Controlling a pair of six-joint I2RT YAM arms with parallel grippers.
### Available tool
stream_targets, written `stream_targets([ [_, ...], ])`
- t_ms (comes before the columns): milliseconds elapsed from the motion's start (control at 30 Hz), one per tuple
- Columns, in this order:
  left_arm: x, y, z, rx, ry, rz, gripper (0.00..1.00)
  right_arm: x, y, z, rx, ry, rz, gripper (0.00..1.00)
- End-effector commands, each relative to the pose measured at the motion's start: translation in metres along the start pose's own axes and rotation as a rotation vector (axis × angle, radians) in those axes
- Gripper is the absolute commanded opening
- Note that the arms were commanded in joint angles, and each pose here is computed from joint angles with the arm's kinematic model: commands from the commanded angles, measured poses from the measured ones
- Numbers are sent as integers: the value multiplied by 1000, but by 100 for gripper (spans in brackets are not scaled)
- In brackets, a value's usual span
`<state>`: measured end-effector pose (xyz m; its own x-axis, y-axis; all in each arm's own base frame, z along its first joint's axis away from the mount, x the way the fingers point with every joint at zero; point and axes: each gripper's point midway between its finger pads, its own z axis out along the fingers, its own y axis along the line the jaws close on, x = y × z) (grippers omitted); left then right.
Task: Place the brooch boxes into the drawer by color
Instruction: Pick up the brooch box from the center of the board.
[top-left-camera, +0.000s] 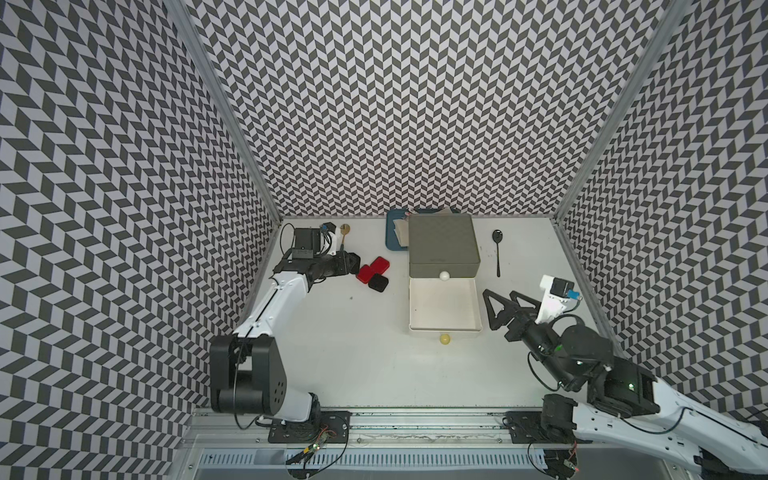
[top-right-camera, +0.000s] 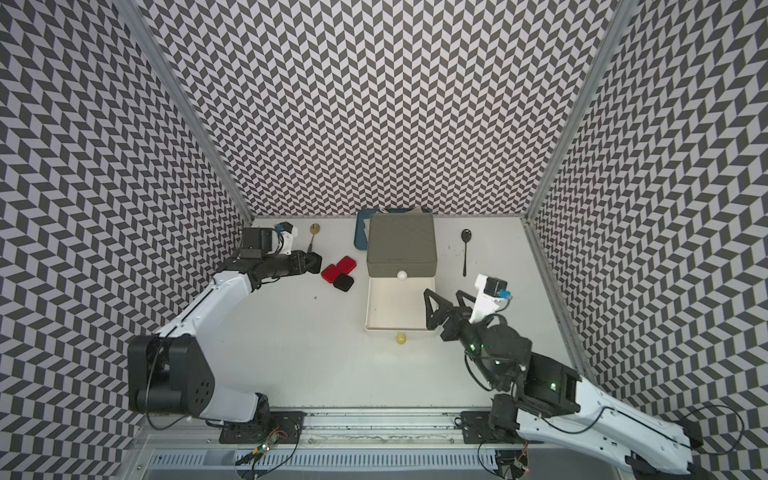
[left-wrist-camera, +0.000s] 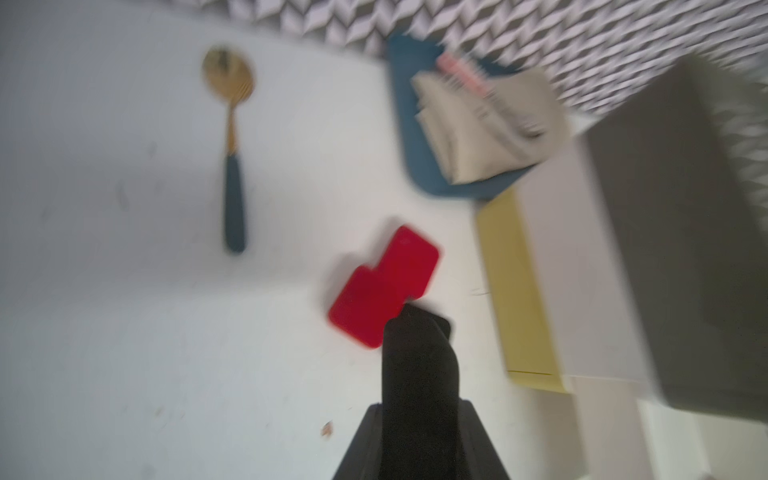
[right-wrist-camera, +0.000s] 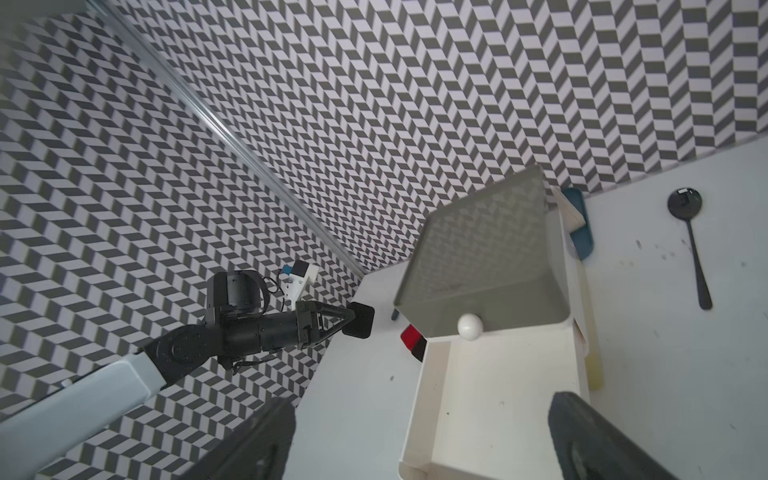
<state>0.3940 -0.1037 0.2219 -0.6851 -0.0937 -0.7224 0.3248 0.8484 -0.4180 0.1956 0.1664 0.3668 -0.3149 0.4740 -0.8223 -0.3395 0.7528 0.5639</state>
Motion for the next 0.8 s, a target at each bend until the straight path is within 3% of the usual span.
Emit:
stream_targets([
  [0, -15, -80, -38, 391, -112, 144, 0, -30, 65, 8, -221, 55, -131, 99],
  [133, -12, -144, -93, 737, -157, 218, 0, -24, 109, 34, -369, 272, -221, 99],
  [300, -4, -186, -152, 907, -208, 333, 0, -7, 142, 48, -558, 363, -244, 100],
  [467, 8, -208, -184, 998, -178, 401, 0, 24, 162, 57, -719, 508, -256, 92],
  [667, 20, -215, -188, 1058, -118, 423, 0, 28, 170, 59, -789, 497, -287, 90],
  [767, 21, -219, -188, 1070, -110, 428, 0, 36, 179, 60, -857, 528, -273, 83],
])
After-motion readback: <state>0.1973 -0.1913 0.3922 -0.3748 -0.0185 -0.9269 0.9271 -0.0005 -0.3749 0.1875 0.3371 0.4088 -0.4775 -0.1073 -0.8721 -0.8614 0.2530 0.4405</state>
